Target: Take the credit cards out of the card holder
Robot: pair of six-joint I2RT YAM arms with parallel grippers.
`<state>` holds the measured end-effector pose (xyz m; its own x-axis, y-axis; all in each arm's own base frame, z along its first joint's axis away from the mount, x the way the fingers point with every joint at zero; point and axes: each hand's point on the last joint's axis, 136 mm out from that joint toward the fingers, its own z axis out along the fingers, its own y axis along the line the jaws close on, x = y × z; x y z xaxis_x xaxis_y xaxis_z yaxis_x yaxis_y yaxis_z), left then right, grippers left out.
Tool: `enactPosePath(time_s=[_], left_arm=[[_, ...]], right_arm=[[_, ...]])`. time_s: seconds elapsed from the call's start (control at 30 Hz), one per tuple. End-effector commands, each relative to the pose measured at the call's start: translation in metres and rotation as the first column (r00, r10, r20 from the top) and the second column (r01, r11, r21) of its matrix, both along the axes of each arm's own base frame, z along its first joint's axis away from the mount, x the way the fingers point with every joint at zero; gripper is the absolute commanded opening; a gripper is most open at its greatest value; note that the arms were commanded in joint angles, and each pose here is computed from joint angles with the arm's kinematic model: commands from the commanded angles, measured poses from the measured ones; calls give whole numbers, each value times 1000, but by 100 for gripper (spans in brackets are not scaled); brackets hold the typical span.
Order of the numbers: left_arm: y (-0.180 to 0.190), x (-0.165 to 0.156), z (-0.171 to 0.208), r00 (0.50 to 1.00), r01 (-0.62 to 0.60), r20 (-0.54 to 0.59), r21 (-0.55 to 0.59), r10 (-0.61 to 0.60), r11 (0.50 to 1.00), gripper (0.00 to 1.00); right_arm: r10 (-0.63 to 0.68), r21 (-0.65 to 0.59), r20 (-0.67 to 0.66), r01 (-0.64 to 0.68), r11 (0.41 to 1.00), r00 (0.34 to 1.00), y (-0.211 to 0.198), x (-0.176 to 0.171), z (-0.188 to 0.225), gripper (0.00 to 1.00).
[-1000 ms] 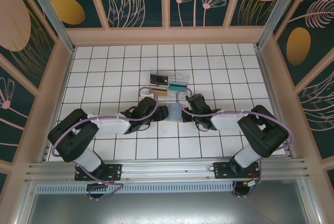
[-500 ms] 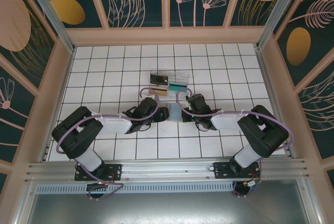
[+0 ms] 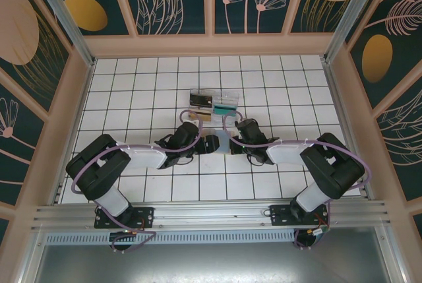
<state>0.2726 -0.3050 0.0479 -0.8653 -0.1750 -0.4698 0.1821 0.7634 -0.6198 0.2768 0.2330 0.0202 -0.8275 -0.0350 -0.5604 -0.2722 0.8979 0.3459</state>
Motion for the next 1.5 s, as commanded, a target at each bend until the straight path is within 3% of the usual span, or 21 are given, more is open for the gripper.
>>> enactPosePath(time_s=[0.0,0.4,0.7,1.47], left_arm=[[-9,-2,4,999,32,4,-45,-32,998,79],[-12,1,15,999,34,24,-66,-33,997,78],[34,18,8,989,-133,74,118,125,984,78],[14,9,-13,999,-36,1,75,36,997,74]], right_arm=[[2,-21,-35,-3,1000,999,-4,-6,-10,10],[-2,-18,-34,1,1000,999,-5,-6,-10,10],[0,-16,-34,-1,1000,999,-4,-6,-10,10],[1,-17,-41,-2,1000,999,-4,-7,-12,10]])
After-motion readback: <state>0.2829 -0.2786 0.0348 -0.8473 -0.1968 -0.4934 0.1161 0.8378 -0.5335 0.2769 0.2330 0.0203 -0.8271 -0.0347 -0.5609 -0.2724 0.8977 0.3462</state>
